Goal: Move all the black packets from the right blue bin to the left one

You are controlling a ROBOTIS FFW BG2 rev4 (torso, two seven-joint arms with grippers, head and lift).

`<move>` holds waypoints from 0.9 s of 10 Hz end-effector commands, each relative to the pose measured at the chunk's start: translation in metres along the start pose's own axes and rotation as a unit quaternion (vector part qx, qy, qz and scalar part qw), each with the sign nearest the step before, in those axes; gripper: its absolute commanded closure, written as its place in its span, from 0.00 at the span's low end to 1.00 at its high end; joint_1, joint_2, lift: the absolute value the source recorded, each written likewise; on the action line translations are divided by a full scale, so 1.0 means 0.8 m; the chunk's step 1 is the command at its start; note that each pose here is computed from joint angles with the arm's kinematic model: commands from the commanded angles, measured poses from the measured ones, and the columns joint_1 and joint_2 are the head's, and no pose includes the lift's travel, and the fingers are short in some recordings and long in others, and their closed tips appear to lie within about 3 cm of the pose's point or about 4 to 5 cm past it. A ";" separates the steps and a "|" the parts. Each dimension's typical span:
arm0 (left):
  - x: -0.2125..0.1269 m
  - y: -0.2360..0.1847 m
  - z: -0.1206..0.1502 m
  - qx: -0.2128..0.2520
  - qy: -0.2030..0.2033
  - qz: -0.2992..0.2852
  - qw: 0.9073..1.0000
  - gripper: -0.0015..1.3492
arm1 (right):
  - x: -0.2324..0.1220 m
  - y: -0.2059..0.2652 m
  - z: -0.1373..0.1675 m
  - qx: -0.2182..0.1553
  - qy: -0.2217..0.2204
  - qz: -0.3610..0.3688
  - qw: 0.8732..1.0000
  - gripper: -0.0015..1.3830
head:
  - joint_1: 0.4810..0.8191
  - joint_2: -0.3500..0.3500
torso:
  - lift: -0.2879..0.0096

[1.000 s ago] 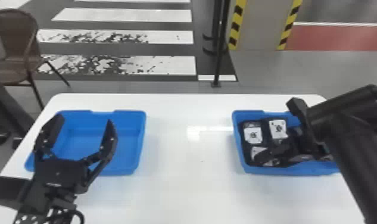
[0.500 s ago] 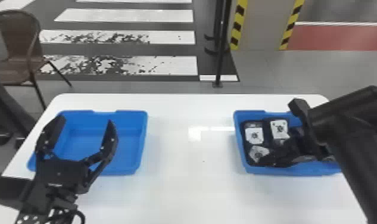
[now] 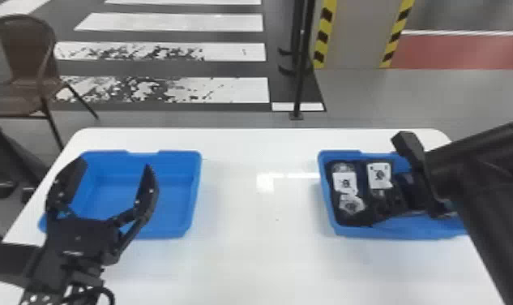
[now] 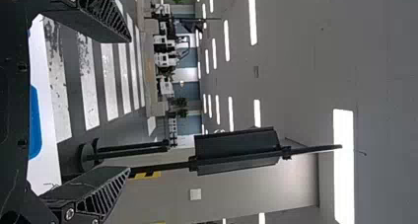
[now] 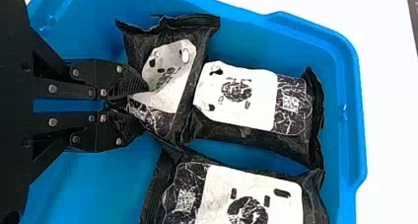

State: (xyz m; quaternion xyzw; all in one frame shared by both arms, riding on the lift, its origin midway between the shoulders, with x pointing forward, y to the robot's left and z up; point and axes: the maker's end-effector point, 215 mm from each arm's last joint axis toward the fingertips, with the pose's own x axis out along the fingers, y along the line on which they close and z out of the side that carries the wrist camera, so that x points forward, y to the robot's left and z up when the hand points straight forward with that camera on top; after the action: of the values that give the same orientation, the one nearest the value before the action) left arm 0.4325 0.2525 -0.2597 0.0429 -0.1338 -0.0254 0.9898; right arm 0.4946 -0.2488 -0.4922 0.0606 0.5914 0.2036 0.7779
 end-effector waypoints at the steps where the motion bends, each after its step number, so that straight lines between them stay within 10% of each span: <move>1: -0.001 0.002 0.003 0.003 -0.004 0.001 1.000 0.08 | -0.002 -0.002 -0.004 0.001 -0.016 0.005 1.000 0.80 | 0.63 0.51 | 0.50; 9: -0.008 0.015 0.023 0.018 -0.030 0.010 0.999 0.08 | -0.119 0.048 -0.016 -0.029 -0.173 0.015 0.984 0.80 | 0.63 0.54 | 0.50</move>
State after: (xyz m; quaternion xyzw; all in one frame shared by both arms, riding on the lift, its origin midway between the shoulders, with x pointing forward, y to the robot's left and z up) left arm 0.4227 0.2636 -0.2444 0.0585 -0.1615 -0.0137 0.9851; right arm 0.4540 -0.2526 -0.4069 0.0804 0.4527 0.2163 0.8613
